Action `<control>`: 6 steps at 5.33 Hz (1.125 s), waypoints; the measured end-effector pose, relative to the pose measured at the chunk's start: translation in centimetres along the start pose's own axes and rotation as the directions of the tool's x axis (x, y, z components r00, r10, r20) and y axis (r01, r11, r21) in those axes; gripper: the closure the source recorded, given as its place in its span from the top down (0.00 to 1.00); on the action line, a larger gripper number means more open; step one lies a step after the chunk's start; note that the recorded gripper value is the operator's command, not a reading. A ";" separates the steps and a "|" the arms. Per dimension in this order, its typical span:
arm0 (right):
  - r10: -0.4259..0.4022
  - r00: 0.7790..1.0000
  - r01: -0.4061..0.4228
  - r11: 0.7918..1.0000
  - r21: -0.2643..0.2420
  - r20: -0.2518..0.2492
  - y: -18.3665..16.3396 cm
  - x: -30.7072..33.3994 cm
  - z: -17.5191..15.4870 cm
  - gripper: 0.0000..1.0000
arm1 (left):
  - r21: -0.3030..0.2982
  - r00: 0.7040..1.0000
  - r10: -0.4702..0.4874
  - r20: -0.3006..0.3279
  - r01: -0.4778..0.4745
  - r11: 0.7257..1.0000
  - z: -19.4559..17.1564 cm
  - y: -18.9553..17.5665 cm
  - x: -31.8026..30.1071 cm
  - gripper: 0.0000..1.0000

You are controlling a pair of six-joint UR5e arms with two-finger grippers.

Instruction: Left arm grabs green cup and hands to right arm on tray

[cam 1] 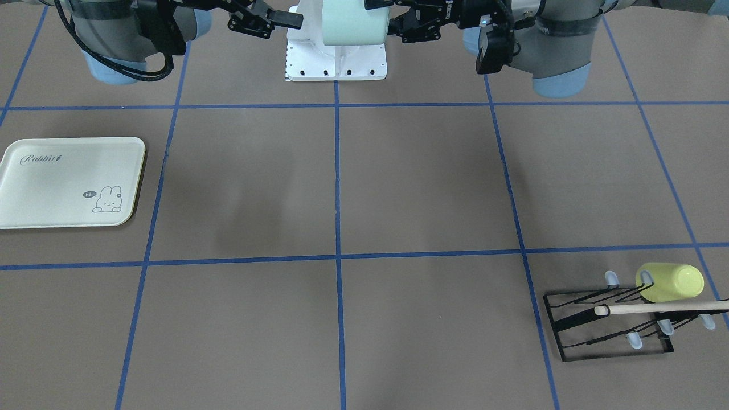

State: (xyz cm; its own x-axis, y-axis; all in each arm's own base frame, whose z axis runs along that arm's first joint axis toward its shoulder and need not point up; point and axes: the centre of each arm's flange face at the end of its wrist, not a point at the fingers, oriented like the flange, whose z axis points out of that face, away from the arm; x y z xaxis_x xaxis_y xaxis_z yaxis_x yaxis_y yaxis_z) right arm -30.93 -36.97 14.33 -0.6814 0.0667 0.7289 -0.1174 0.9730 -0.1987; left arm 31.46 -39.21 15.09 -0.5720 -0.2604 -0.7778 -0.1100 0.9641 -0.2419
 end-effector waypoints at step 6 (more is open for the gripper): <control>0.028 0.999 -0.029 1.000 -0.007 -0.022 1.0 -0.4 2.1 0.97 | -0.003 1.000 -0.003 0.001 0.003 1.000 0.6 -0.1 0.0 0.57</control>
State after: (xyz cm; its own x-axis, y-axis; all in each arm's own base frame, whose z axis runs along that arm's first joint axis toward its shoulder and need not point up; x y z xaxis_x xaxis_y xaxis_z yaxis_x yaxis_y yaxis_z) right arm -32.32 -36.44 12.49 -0.6680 0.0993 0.7375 -0.0930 0.9721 -0.2151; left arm 31.92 -39.31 14.75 -0.5705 -0.2634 -0.7779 -0.1142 0.9634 -0.2425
